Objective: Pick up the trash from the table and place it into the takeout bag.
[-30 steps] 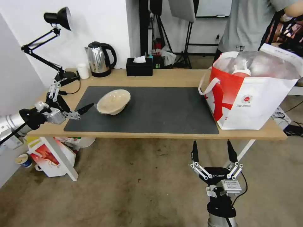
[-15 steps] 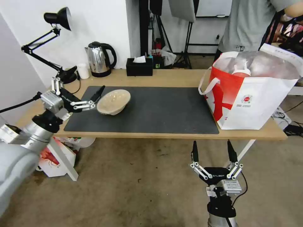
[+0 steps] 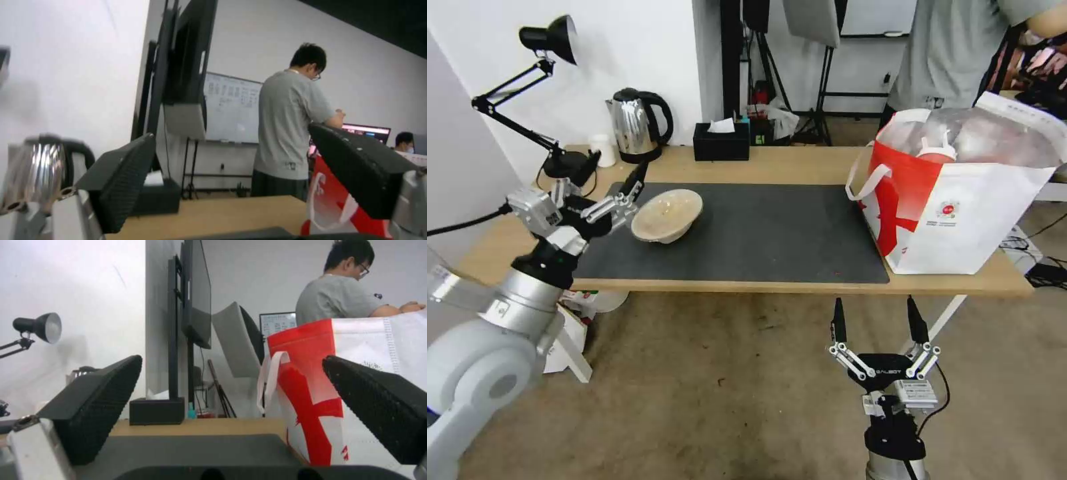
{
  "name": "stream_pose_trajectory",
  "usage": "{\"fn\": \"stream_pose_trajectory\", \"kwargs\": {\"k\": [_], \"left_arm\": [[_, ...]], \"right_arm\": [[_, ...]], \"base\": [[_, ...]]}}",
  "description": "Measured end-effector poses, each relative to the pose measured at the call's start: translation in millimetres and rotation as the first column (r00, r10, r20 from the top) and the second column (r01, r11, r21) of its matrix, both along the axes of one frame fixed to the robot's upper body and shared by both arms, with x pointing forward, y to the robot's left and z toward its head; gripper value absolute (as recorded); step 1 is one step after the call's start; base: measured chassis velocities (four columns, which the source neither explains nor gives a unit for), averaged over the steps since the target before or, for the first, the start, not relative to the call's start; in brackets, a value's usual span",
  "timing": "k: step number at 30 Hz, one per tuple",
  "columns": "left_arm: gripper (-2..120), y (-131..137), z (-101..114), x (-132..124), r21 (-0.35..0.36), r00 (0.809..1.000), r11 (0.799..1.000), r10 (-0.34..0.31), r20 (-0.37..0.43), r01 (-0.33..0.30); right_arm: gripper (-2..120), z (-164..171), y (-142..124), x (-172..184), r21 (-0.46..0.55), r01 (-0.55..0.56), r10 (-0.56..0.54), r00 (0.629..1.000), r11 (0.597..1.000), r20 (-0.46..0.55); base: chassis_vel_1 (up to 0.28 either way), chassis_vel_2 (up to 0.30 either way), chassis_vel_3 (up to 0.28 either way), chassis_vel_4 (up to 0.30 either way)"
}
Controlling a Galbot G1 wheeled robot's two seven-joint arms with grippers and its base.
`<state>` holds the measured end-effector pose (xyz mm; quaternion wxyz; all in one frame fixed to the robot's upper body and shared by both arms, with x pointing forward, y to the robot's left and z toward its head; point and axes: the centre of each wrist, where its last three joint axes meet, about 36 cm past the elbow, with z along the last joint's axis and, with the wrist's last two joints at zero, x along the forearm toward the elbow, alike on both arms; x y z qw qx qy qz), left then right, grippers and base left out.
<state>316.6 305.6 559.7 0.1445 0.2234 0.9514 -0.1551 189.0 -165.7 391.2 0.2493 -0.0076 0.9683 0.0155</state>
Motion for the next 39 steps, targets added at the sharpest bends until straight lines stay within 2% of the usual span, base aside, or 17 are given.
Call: {"fn": "stream_pose_trajectory", "kwargs": {"k": [6,13,22,28,39], "left_arm": [[99,-6.4,-0.9,-15.3,-0.093,0.997,0.995,0.028,-0.072,-0.034],[100,-4.7,-4.2,-25.4,-0.117,0.993,0.990,0.067,-0.100,-0.079],[100,-4.9,-13.6,-43.1,-0.133,0.976,0.980,0.127,-0.175,-0.151],[100,-13.1,-18.8,-47.0,-0.163,0.967,0.973,0.129,-0.219,-0.166],[100,-19.8,-21.0,-46.2,-0.184,0.959,0.971,0.099,-0.266,-0.151]], "right_arm": [[100,0.0,0.0,0.0,0.000,0.000,0.000,1.000,1.000,0.000],[100,0.0,0.0,0.0,0.000,0.000,0.000,1.000,1.000,0.000],[100,0.0,0.0,0.0,0.000,0.000,0.000,1.000,1.000,0.000],[100,0.0,0.0,0.0,0.000,0.000,0.000,1.000,1.000,0.000],[100,0.0,0.0,0.0,0.000,0.000,0.000,1.000,1.000,0.000]], "base": [[0.000,0.000,0.000,0.000],[0.000,0.000,0.000,0.000],[0.000,0.000,0.000,0.000],[0.000,0.000,0.000,0.000],[0.000,0.000,0.000,0.000]]}}
